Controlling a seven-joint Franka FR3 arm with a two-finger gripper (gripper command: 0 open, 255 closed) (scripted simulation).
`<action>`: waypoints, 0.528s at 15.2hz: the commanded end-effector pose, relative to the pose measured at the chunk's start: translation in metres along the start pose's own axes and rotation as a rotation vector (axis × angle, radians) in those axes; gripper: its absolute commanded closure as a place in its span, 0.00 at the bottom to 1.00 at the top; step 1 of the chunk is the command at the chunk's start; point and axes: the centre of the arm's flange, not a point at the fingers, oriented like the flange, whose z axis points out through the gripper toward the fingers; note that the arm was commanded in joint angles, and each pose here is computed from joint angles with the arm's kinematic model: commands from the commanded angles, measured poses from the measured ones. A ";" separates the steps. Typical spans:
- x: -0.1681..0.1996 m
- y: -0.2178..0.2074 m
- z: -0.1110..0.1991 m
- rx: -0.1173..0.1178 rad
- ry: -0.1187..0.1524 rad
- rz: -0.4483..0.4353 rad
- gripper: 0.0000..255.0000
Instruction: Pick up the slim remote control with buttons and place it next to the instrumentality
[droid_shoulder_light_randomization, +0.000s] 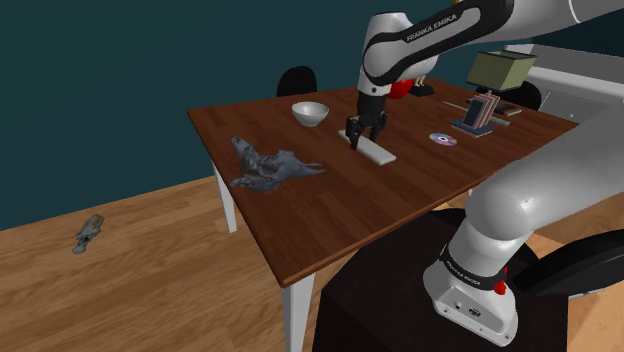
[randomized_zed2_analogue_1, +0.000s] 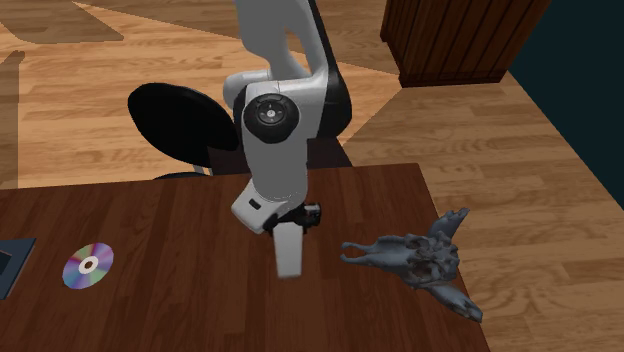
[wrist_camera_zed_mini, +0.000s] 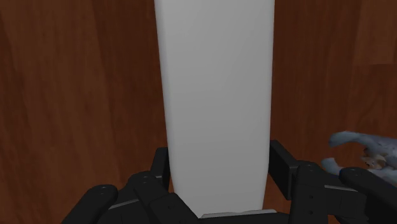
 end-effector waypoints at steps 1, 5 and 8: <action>0.012 0.022 0.001 -0.001 0.000 -0.001 1.00; 0.040 0.067 0.001 -0.001 0.000 -0.001 1.00; 0.060 0.101 0.001 -0.001 0.000 -0.001 1.00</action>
